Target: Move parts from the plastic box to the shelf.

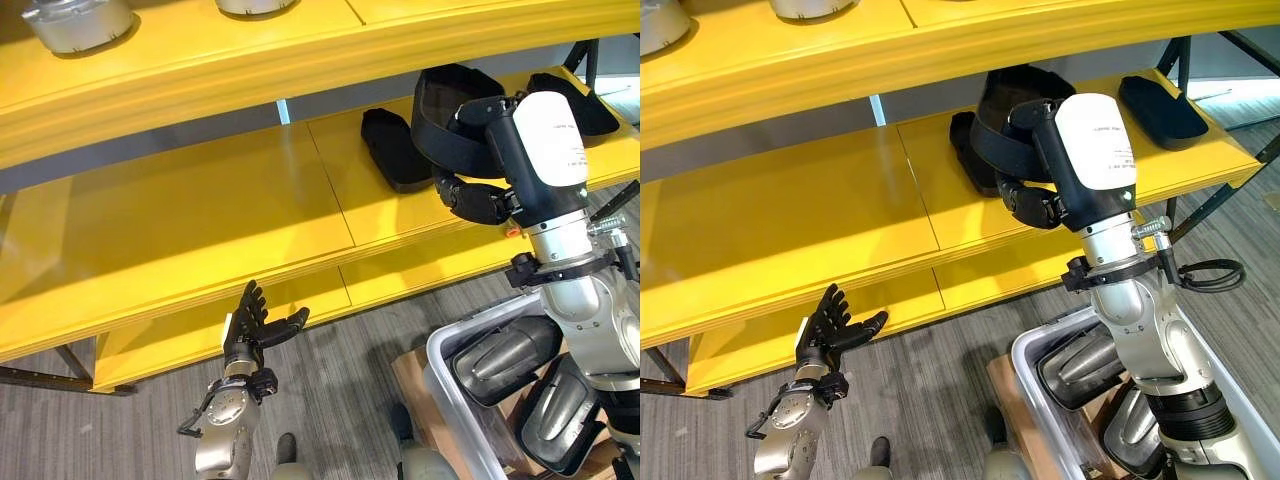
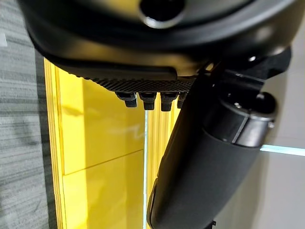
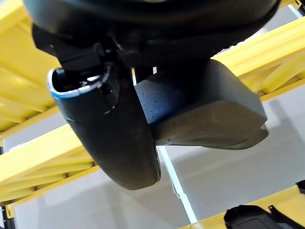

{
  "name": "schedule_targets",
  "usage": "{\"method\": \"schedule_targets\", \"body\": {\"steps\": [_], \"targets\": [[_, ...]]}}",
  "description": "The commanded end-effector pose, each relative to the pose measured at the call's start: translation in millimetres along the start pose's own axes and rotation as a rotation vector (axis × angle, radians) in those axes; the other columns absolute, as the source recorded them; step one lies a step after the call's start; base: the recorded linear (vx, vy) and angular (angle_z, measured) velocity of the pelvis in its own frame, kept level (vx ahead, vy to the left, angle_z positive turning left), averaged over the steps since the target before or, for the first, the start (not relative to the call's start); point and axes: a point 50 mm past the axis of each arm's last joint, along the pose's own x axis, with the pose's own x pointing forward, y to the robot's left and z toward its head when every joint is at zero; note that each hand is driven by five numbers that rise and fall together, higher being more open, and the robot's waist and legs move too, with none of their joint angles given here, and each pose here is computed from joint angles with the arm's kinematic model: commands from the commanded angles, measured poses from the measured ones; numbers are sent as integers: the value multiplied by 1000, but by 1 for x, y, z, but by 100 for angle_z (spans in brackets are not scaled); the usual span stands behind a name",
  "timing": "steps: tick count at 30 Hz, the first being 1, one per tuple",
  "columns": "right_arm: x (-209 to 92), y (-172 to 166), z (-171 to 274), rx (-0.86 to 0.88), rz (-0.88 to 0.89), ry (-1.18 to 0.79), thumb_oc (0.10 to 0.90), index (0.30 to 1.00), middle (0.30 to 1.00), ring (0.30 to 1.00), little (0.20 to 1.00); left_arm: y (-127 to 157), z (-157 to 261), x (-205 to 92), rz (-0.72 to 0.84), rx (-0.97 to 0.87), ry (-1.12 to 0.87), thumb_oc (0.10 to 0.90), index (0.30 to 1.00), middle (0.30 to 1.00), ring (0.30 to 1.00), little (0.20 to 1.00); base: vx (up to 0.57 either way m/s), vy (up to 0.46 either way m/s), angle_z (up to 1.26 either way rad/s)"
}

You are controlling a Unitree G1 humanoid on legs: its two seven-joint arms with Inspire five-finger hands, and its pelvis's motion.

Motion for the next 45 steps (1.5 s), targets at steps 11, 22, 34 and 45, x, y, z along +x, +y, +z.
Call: {"method": "schedule_targets", "body": {"steps": [11,22,34,45], "targets": [[45,-26,59,72,-163,-336,400,300,300,300,300,-2,39,-3,-46,-20,-200,900,1000,1000,1000,1000,17,-54,6],[71,-5,67,57,-24,-386,400,300,300,300,300,-5,27,-9,-49,-105,-151,900,1000,1000,1000,1000,-40,-141,27],[96,7,59,-4,68,-338,400,300,300,300,300,-2,29,-5,-125,20,-140,900,1000,1000,1000,1000,183,235,9],[141,-14,61,-128,38,-320,400,300,300,300,300,0,42,-3,-170,92,-169,900,1000,1000,1000,1000,-5,66,-24]]}}
